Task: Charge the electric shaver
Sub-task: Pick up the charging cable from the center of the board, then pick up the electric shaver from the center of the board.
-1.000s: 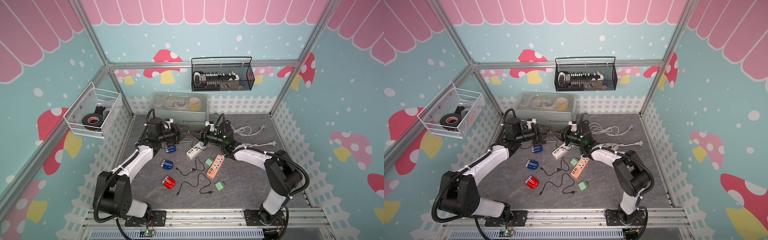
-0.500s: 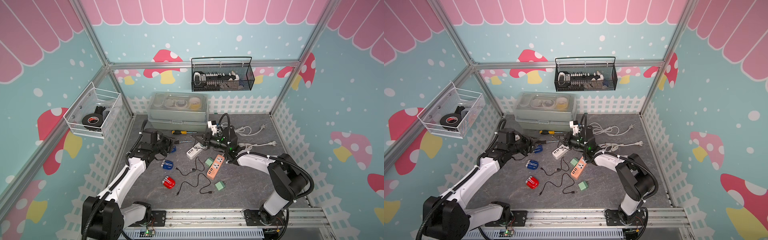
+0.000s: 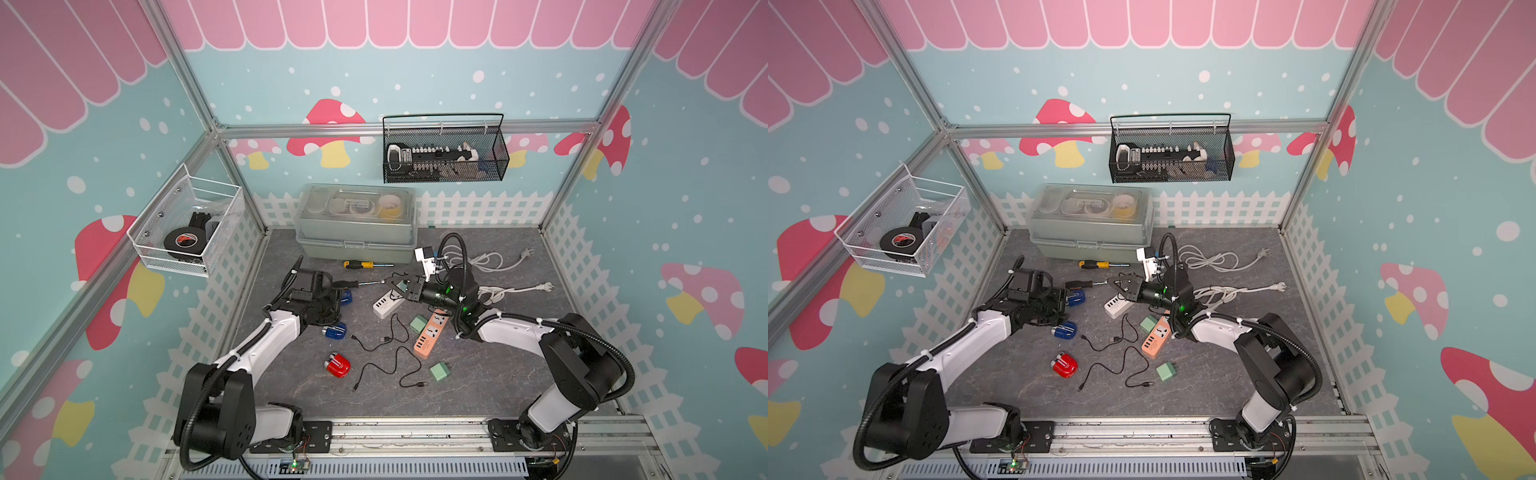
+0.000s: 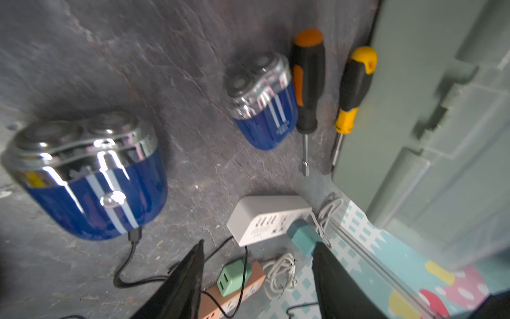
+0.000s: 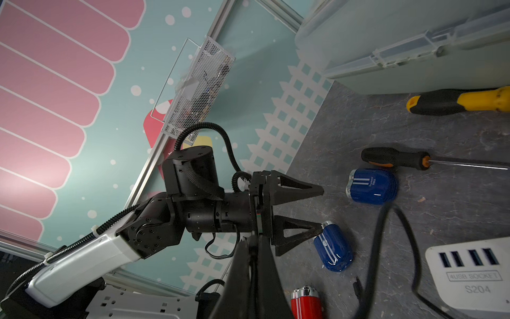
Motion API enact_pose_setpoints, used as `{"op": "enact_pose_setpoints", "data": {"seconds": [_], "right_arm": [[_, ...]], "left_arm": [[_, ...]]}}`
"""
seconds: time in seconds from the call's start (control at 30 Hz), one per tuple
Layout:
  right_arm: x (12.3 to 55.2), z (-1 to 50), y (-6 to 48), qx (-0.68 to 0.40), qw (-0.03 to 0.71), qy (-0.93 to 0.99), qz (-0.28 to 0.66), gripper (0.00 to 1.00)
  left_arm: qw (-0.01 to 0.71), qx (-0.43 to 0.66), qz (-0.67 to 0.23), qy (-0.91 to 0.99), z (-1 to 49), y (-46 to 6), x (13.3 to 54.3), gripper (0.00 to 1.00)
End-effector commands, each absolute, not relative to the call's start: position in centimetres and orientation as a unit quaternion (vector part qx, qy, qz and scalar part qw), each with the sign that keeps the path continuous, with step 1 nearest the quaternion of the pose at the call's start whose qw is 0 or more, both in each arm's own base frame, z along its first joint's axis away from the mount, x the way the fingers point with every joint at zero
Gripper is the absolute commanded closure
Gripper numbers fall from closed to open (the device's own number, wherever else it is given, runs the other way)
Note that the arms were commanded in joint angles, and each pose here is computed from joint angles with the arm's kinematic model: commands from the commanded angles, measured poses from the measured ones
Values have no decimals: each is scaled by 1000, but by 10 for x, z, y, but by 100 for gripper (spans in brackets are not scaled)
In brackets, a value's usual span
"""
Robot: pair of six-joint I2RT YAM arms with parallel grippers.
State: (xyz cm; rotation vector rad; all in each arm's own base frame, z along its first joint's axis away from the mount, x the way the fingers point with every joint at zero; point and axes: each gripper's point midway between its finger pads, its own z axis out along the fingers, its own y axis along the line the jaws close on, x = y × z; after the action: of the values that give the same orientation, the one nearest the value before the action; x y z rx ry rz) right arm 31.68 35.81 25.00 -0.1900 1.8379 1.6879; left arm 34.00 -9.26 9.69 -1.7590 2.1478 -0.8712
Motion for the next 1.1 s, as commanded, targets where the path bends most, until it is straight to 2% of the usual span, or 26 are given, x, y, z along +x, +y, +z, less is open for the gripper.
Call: {"op": "enact_pose_setpoints", "data": {"seconds": [0.0, 0.27, 0.4, 0.53, 0.73, 0.9, 1.07], "right_arm": [[319, 259, 357, -82, 337, 691, 635, 100], [320, 259, 358, -78, 327, 694, 637, 100], [323, 258, 356, -76, 325, 696, 636, 100], [327, 259, 354, -72, 327, 697, 634, 100], [330, 259, 352, -69, 330, 697, 632, 100], [331, 257, 354, -60, 318, 700, 637, 100], [331, 251, 354, -53, 309, 703, 638, 100]], "left_arm": [[108, -651, -254, 707, 86, -76, 353, 39], [84, -704, -230, 666, 74, -82, 403, 38], [43, -735, -168, 655, 60, -83, 384, 38], [35, -740, -123, 661, 57, -75, 372, 37], [43, -742, -109, 660, 47, -70, 379, 34], [71, -734, -143, 660, 46, -69, 409, 32], [69, -729, -148, 665, 45, -72, 416, 32]]}}
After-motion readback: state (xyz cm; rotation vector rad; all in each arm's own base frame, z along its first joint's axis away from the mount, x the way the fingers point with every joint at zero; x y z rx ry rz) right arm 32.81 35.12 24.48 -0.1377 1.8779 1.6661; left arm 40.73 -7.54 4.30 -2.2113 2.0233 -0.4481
